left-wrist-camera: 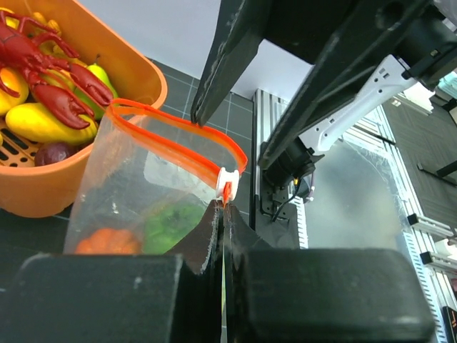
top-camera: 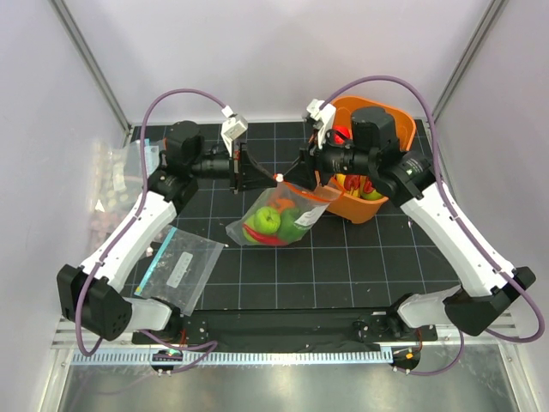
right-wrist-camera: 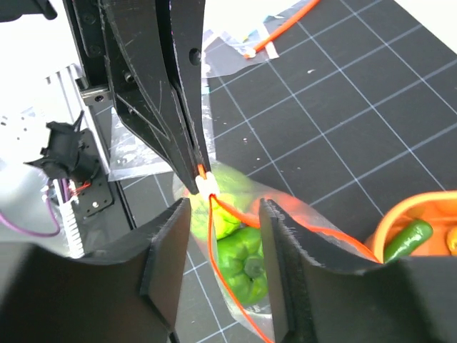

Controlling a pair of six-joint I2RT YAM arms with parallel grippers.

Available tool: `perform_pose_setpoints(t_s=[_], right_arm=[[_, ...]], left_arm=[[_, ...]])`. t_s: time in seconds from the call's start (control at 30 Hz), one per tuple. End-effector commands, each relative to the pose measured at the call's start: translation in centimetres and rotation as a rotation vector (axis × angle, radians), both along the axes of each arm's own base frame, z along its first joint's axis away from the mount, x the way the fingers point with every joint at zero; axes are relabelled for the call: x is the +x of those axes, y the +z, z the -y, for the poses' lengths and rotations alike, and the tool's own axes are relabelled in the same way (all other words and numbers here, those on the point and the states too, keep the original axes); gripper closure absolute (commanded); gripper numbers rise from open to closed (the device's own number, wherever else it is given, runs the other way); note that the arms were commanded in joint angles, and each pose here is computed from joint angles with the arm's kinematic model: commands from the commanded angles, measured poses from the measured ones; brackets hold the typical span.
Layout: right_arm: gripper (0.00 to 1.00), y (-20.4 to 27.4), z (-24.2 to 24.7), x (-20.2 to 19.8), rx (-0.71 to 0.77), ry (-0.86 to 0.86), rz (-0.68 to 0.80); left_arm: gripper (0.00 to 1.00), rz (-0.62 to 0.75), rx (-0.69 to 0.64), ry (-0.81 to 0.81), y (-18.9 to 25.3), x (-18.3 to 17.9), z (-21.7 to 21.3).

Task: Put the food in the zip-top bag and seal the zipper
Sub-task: Zip the zipper food storage bag at the center of the board.

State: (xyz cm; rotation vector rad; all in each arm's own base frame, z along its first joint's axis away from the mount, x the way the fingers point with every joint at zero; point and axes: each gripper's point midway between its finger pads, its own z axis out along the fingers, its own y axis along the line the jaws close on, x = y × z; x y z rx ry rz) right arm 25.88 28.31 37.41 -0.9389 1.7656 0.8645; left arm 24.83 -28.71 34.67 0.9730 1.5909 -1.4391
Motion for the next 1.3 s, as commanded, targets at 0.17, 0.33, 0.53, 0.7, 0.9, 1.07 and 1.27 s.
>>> perform_pose_setpoints(t_s=[0.17,0.33,0.53,0.7,0.9,1.07,1.27], right_arm=[[0.53,2.5,-1.5,-1.5,0.081,0.121,-0.003],[0.62,2.5,-2.3,-2.3,0.105,0.182,-0.036],[0.69,2.0,-2.6,-2.7,0.11,0.199,-0.09],[0.8,1.6,-2.6,-2.6,0.1,0.195,-0.104],[0.96,1.4,-2.7,-2.5,0.102,0.187,-0.127],[0.65,1.1,-2.5,-2.3,0.095,0.165,-0.126],[0.59,0.6,-2.4,-2.0,0.082,0.149,-0.127]], left_arm=[[1.0,0.095,-0.04,-0.064,2.8,-2.2,-0.2],[1.0,0.094,-0.041,-0.066,2.9,-2.5,-0.2],[1.0,0.099,-0.043,-0.073,3.1,-2.6,-0.2],[1.0,0.104,-0.046,-0.085,3.3,-2.5,-0.1],[1.0,0.111,-0.049,-0.086,3.7,-2.5,-0.1],[1.0,0.113,-0.05,-0.092,3.8,-2.5,0.0],[1.0,0.122,-0.056,-0.108,4.3,-2.6,0.0]])
